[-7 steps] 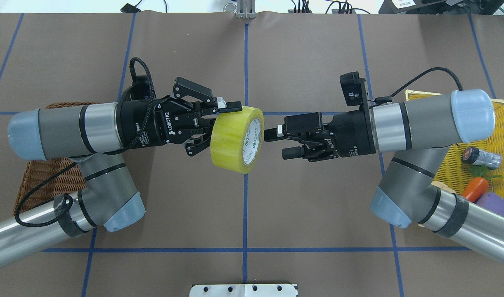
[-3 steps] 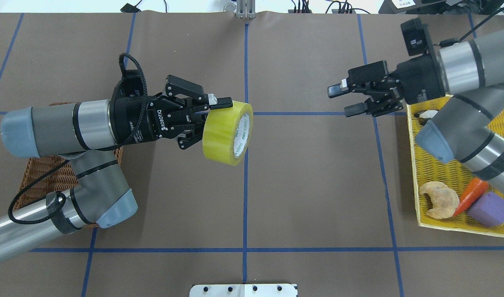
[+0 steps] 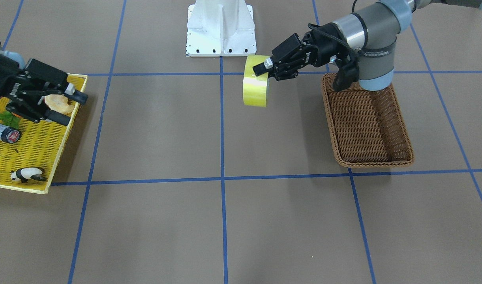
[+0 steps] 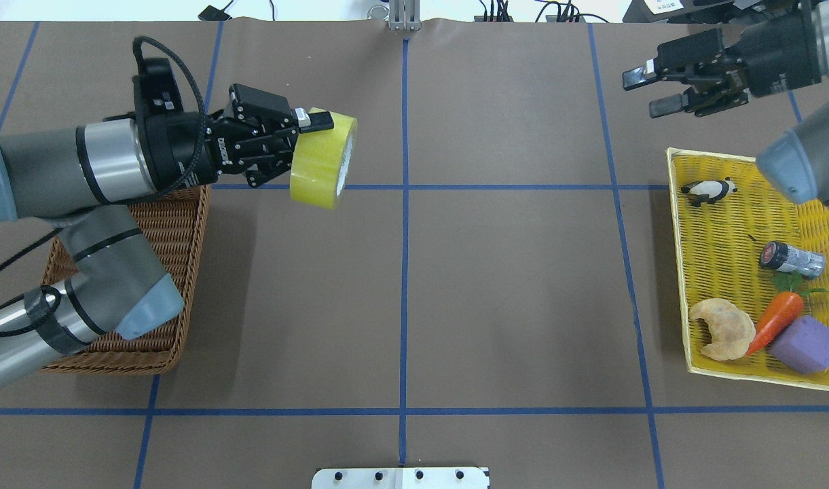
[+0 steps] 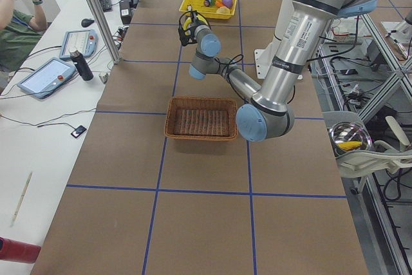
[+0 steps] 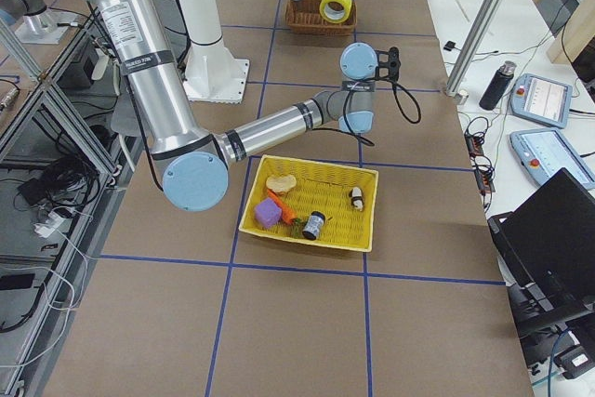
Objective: Move tape to another basket
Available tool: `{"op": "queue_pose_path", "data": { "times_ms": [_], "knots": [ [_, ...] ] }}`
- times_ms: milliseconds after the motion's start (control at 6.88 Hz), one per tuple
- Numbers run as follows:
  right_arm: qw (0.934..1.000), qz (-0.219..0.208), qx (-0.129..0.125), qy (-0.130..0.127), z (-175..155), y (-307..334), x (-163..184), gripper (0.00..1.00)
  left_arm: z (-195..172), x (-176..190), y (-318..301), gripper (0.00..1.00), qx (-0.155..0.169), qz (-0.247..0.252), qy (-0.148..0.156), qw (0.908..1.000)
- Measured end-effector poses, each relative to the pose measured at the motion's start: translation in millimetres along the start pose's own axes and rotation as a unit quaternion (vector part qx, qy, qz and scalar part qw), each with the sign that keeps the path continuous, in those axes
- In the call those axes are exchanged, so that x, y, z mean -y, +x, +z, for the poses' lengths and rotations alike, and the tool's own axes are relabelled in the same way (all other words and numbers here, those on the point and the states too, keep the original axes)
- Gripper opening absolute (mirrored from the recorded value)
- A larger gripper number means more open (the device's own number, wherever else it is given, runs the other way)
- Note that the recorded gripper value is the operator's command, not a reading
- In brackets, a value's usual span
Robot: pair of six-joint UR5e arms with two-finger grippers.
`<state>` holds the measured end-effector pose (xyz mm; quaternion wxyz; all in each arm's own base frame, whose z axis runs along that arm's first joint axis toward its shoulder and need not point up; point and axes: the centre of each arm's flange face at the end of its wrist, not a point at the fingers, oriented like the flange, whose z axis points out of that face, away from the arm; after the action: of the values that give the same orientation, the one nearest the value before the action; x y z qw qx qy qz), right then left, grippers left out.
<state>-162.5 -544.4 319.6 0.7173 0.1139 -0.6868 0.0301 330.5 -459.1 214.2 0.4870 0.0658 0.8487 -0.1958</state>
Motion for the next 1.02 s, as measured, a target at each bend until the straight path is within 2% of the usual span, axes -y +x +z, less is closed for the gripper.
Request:
{"op": "queue_pose_path", "data": {
  "times_ms": [145, 291, 436, 582, 727, 873, 1018],
  "knots": [
    [0.9990, -0.014, -0.037, 0.018, -18.8, 16.0, 19.7, 1.00, -12.5, 24.7, 11.4, 0.00, 0.060, 0.068, 0.049, 0.9947],
    [0.9960, -0.031, -0.076, 0.034, -39.0, 33.7, 37.6, 1.00, -22.9, 44.8, 21.7, 0.00, 0.133, 0.126, 0.089, 0.9791],
    [0.9910, -0.051, -0.116, 0.042, -58.2, 50.8, 53.4, 1.00, -30.6, 59.5, 26.3, 0.00, 0.211, 0.169, 0.112, 0.9563],
    [0.9831, -0.073, -0.161, 0.048, -71.7, 67.7, 66.3, 1.00, -40.5, 66.6, 23.0, 0.00, 0.281, 0.201, 0.118, 0.9311],
    [0.9681, -0.104, -0.221, 0.055, -81.6, 87.2, 77.6, 1.00, -57.6, 71.1, 14.6, 0.00, 0.338, 0.226, 0.115, 0.9064],
    [0.9489, -0.132, -0.284, 0.040, -90.6, 108.7, 85.2, 1.00, -81.3, 76.3, -3.2, 0.00, 0.387, 0.249, 0.106, 0.8816],
    [0.9301, -0.143, -0.338, 0.001, -100.9, 128.2, 88.2, 1.00, -108.9, 80.4, -29.6, 0.00, 0.437, 0.268, 0.087, 0.8541]
  ]
}}
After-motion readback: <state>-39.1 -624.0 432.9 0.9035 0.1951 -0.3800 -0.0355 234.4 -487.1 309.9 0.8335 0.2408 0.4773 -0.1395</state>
